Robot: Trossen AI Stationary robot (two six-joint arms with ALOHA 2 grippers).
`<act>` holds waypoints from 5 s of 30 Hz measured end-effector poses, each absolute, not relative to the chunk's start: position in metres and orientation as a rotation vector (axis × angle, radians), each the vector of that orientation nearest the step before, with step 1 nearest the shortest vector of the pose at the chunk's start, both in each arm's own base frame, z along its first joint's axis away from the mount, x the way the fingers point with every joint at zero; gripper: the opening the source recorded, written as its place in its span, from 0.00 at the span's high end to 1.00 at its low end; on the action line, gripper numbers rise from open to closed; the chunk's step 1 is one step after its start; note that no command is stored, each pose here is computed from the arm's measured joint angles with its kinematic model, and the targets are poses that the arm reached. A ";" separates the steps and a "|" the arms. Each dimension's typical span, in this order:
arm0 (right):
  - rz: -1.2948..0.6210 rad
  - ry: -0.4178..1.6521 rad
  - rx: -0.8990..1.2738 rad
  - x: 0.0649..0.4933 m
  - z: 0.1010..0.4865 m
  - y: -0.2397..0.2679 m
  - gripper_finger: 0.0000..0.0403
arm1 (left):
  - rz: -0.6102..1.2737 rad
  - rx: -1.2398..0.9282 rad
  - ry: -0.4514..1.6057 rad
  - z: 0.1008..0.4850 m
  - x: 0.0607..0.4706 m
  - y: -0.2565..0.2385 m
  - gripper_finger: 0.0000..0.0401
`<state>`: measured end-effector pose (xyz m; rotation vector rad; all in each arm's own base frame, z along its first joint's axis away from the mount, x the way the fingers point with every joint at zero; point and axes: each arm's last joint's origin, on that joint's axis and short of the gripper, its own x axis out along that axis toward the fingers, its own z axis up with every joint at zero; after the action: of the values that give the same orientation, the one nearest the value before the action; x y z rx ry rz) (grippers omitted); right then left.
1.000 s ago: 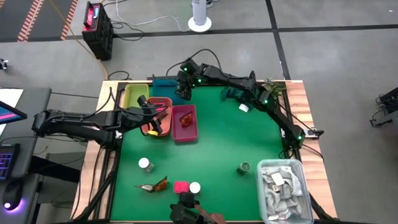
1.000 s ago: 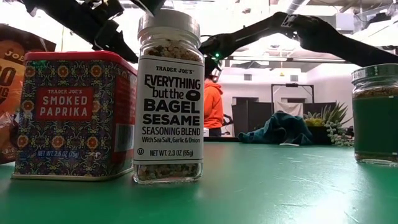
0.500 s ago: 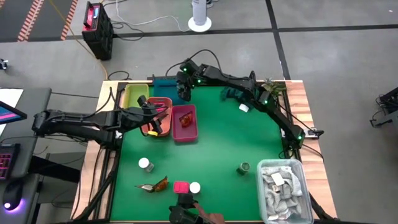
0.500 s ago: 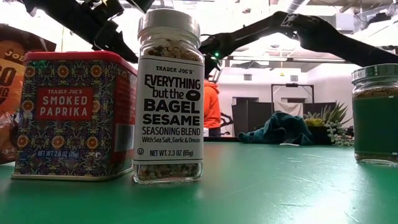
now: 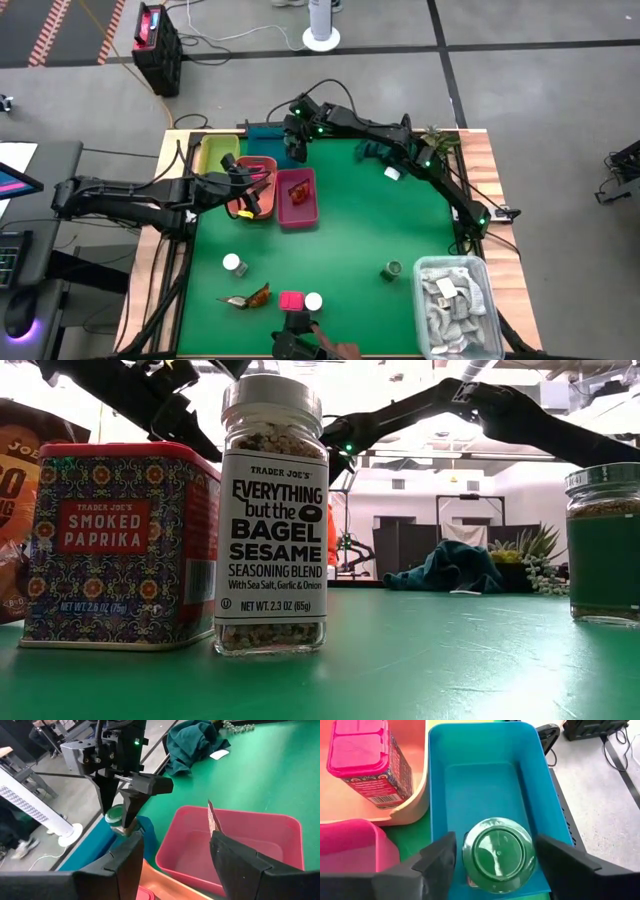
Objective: Sort spices by type
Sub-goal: Put the top green seasoning bottle into the blue bin, then put the top white seasoning bottle into the yellow bin
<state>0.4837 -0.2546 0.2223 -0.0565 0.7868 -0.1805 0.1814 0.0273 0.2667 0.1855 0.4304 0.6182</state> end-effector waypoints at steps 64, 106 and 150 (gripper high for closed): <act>-0.266 0.898 -0.017 0.367 0.329 -0.098 0.21 | -0.038 -0.124 0.924 0.275 0.141 -0.070 0.46; -0.386 0.360 -0.135 0.331 0.294 -0.092 0.21 | -0.116 0.193 1.319 0.263 0.211 -0.126 0.15; -0.386 0.370 -0.143 0.330 0.293 -0.094 0.21 | -0.216 0.449 1.632 0.237 0.213 -0.112 0.51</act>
<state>0.3303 -0.0940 0.2930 -0.1427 0.3701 -0.3865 0.2130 -0.1120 0.2369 0.4489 1.6319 -0.2160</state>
